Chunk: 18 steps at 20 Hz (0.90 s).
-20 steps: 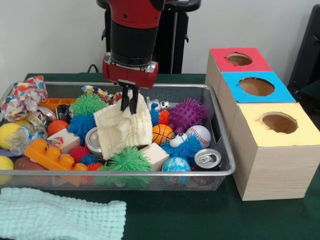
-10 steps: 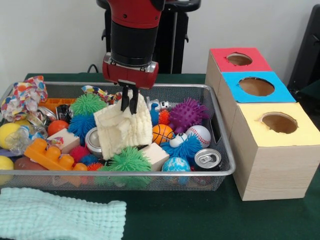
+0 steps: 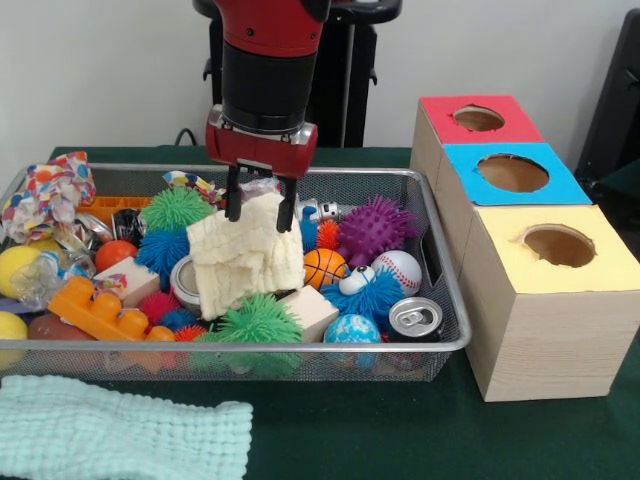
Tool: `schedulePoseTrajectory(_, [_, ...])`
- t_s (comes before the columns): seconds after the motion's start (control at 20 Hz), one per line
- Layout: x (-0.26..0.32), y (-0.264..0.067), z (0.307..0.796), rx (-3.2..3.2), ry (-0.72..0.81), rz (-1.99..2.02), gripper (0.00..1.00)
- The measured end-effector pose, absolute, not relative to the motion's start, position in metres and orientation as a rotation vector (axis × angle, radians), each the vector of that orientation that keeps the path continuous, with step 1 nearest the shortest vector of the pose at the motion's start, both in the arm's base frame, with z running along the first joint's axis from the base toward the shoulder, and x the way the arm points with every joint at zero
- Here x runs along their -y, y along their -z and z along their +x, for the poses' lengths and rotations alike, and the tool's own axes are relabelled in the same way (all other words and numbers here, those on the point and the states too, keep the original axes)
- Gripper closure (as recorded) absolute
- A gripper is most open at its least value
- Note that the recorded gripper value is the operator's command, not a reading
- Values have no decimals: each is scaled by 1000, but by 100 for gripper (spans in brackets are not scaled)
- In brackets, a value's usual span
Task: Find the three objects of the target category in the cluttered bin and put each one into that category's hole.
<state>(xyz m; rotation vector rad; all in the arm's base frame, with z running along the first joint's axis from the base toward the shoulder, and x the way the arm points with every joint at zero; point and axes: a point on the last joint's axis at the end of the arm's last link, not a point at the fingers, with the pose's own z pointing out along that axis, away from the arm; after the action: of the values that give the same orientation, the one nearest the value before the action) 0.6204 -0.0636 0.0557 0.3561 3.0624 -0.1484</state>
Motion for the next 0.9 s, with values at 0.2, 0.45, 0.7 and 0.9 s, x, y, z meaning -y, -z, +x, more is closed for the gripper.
schedulePoseTrajectory(0.2, [63,-56,621,-3062,147,358,0])
schedulePoseTrajectory(0.45, [63,-56,622,-3061,145,362,0])
schedulePoseTrajectory(0.7, [63,-57,624,-3057,141,370,0])
schedulePoseTrajectory(0.9, [47,-68,629,-3050,155,343,0])
